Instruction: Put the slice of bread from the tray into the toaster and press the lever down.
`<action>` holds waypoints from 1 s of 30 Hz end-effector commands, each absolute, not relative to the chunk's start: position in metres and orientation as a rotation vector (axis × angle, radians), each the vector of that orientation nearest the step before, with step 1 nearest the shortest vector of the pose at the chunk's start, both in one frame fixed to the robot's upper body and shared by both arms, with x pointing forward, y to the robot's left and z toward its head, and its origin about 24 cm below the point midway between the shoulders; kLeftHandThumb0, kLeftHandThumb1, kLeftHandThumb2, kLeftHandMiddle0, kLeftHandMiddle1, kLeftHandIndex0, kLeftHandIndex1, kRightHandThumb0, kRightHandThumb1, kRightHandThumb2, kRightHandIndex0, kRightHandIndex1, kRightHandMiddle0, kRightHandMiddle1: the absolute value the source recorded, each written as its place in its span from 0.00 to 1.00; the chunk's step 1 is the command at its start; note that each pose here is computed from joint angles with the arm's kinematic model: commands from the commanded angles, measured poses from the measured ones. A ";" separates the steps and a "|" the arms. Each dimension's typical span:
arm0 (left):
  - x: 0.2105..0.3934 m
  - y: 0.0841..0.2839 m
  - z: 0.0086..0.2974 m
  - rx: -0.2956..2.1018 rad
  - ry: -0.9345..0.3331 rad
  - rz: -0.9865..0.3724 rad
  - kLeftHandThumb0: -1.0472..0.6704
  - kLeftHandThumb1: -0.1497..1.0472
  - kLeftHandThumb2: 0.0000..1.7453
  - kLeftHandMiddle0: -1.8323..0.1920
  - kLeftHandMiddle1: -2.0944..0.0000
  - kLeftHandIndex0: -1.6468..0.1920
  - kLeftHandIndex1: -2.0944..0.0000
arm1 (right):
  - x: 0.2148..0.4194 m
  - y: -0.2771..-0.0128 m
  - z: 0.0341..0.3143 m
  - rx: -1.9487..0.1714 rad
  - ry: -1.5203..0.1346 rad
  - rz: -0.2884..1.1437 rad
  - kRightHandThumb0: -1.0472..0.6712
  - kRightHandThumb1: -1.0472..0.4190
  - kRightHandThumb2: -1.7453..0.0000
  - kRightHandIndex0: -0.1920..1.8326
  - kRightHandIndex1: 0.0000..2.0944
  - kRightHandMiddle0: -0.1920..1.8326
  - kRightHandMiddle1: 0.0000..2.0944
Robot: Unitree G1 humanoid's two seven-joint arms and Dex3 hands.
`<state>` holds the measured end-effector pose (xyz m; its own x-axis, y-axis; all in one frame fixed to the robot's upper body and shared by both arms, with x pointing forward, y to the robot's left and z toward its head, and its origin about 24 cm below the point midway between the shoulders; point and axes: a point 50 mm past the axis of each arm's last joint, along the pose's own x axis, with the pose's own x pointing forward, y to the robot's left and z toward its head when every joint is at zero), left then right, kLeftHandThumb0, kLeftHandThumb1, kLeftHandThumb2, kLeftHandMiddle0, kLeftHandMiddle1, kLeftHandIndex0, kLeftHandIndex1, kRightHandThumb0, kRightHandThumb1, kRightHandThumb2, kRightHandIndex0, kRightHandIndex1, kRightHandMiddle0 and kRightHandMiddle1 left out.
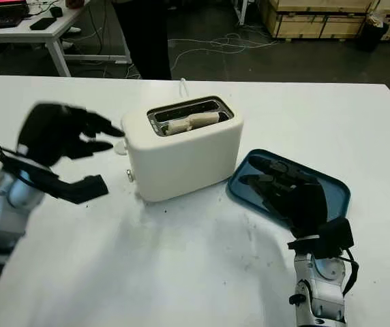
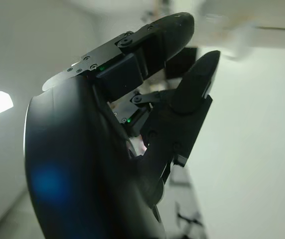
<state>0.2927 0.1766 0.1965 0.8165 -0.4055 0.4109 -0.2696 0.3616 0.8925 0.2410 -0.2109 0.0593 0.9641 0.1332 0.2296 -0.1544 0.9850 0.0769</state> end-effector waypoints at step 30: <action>0.319 0.194 0.192 1.473 -0.473 -0.322 0.40 0.65 0.00 0.40 0.62 0.16 0.99 | 0.242 -0.212 0.062 0.117 -0.213 0.160 0.48 0.09 0.99 0.49 0.35 0.62 0.00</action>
